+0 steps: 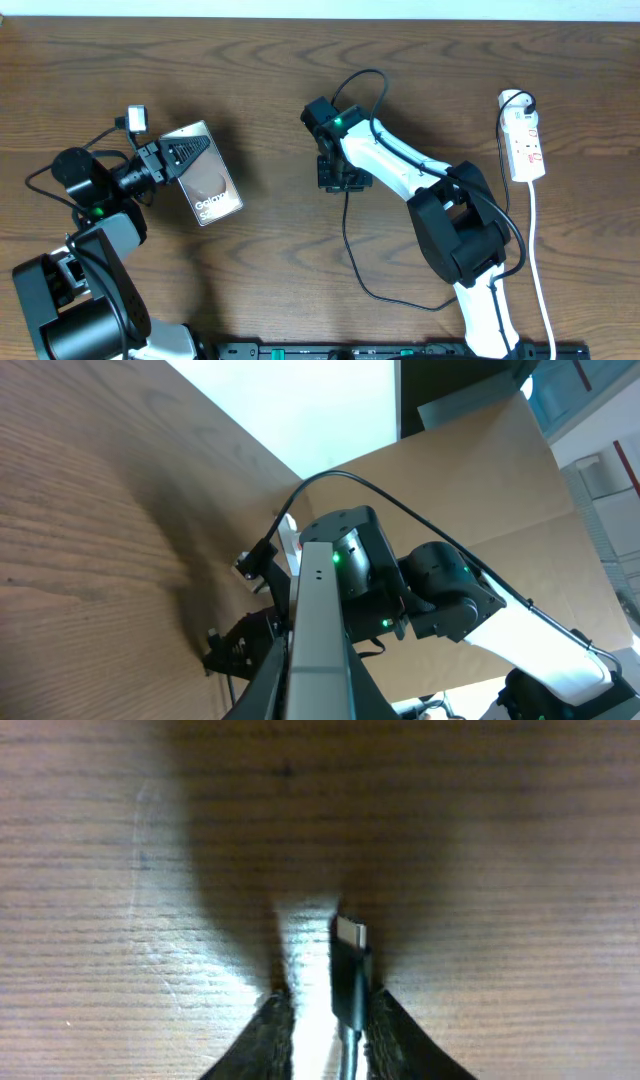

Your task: Plug charger to phone and switch on socket

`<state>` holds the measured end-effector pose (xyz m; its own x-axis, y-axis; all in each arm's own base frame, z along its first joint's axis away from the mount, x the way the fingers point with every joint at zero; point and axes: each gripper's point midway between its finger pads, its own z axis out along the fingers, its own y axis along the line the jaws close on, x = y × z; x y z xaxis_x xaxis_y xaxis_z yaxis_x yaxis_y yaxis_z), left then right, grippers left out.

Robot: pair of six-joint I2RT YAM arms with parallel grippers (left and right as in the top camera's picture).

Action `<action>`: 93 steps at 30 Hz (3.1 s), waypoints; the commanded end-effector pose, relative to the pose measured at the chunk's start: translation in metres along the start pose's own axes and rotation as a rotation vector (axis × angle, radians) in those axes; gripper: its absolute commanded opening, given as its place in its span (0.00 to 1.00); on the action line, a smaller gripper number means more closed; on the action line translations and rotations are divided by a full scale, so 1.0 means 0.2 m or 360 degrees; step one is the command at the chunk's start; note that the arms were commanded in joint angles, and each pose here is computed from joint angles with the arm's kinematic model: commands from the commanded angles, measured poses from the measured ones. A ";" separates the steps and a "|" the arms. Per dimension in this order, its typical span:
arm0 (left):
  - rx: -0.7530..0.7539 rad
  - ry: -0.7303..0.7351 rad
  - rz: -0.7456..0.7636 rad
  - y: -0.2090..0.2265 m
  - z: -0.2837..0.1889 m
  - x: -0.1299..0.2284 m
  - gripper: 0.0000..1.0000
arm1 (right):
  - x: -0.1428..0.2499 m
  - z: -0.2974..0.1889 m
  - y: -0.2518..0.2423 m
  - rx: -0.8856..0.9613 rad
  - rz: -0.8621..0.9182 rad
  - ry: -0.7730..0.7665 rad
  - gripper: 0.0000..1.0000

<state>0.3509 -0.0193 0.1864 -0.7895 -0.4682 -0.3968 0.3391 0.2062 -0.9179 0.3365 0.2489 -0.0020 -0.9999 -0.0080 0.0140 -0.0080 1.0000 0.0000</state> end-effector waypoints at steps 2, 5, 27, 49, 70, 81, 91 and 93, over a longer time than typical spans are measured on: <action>0.0009 0.0015 0.0044 -0.02 0.00 0.01 0.08 | 0.09 0.10 -0.02 0.0029 0.0007 0.0117 0.14; 0.0009 0.0015 0.0044 -0.02 0.00 0.01 0.07 | 0.08 0.10 -0.02 0.0029 0.0011 0.0115 0.02; 0.0008 0.0012 0.0044 -0.02 0.00 0.01 0.07 | 0.37 -0.47 0.72 -0.2023 -0.1357 0.0140 0.01; -0.0128 -0.0280 -0.0024 0.06 -0.01 -0.15 0.07 | 0.53 -0.61 0.76 -0.2350 -0.1583 0.0101 0.01; -0.0016 -0.0243 0.0032 -0.08 0.06 -0.15 0.07 | 0.48 -0.66 0.85 -0.2418 -0.1576 0.0069 0.01; -0.0004 -0.0189 0.0063 -0.09 0.07 -0.12 0.07 | 0.48 -0.67 0.85 -0.2432 -0.1577 0.0071 0.01; 0.0005 -0.0149 0.0087 -0.09 0.07 -0.10 0.07 | 0.48 -0.67 0.85 -0.2445 -0.1585 0.0066 0.01; 0.0005 -0.0149 0.0087 -0.09 0.07 -0.10 0.07 | 0.48 -0.68 0.85 -0.2455 -0.1585 0.0067 0.01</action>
<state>0.3705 -0.0240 0.2075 -0.7221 -0.5554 -0.4124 0.3507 0.2199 -0.9103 0.2409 0.4194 0.1333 -0.6158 -0.5597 -0.5545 -0.5184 -0.2422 0.8201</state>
